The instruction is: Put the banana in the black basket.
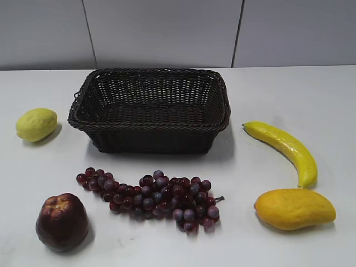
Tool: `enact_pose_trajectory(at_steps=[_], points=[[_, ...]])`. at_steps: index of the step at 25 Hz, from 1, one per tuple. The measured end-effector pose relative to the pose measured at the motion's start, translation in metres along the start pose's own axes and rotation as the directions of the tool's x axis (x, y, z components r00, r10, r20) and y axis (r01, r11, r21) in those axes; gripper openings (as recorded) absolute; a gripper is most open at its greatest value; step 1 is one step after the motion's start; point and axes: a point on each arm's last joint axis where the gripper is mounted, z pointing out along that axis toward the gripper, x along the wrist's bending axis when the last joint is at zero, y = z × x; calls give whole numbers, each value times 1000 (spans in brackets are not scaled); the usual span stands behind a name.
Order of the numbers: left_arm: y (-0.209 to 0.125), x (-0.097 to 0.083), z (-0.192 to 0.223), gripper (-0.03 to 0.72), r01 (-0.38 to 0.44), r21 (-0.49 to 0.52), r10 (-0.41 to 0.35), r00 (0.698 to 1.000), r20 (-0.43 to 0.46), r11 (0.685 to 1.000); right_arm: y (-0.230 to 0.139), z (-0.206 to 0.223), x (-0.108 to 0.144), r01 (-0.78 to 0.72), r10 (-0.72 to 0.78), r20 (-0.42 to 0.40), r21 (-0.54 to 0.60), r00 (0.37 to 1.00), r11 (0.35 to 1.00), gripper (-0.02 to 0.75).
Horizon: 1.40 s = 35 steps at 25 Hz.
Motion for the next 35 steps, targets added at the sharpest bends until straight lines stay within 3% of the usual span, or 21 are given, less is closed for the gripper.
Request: enact_pose_trajectory(at_steps=[24, 35], points=[[0, 0, 0, 204, 0, 0, 0, 1000, 0, 1000, 11, 3, 0, -2, 2, 1, -4, 1000, 1000, 622], [0, 0, 0, 204, 0, 0, 0, 1000, 0, 1000, 67, 84, -4, -26, 26, 26, 16, 999, 1000, 618]])
